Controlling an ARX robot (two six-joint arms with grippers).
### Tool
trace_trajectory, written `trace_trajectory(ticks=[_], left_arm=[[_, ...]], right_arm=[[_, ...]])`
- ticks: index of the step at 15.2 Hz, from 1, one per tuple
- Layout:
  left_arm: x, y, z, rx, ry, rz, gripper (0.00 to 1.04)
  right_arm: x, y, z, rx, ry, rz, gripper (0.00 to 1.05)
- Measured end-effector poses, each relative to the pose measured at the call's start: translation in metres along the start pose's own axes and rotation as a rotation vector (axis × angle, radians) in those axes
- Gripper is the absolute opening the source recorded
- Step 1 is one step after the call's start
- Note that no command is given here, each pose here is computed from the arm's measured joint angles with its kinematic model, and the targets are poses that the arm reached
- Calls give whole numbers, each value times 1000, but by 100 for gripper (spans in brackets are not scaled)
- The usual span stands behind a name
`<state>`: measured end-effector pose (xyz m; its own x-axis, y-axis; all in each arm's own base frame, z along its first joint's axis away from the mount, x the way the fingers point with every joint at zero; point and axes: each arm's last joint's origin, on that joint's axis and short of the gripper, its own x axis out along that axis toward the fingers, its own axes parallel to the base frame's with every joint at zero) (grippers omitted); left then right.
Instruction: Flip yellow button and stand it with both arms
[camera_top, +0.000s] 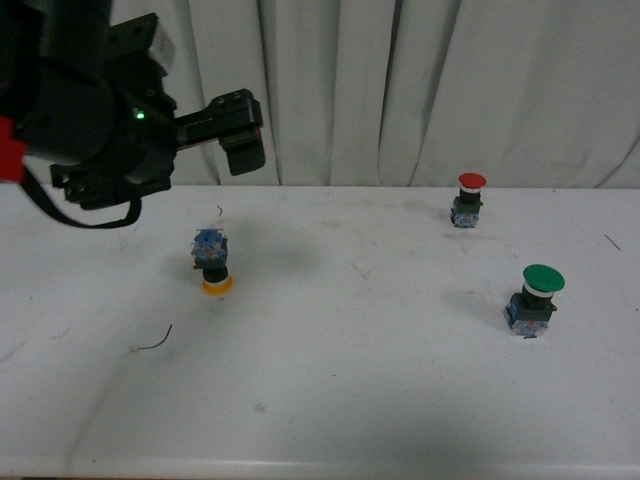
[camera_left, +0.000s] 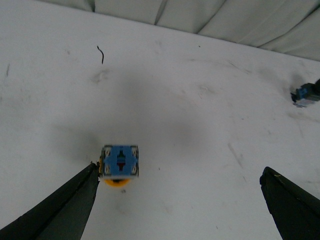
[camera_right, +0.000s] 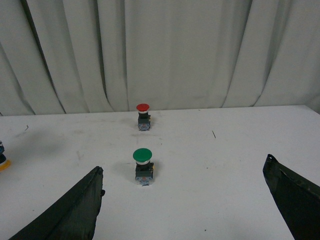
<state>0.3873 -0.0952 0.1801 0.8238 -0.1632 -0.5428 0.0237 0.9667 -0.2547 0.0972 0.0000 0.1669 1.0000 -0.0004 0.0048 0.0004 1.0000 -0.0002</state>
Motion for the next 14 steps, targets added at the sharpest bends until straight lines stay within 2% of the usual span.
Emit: trace_trajectory(ticks=[1,2,4,7,14], left_arm=[[20,-10,10,76,24,19,98],[32,-10,10,117,70,50,98],[52,1,6,113,152,102,98],[71,16,2,101,205,172,98],[85,21,-15,105,271,156,98]], right_arm=[[0,0,0,0,0,0,98],[0,0,0,0,0,0,98],[0,0,0,0,0,0,98],[0,0,0,0,0,0,98],[0,0,0,0,0,0,98]])
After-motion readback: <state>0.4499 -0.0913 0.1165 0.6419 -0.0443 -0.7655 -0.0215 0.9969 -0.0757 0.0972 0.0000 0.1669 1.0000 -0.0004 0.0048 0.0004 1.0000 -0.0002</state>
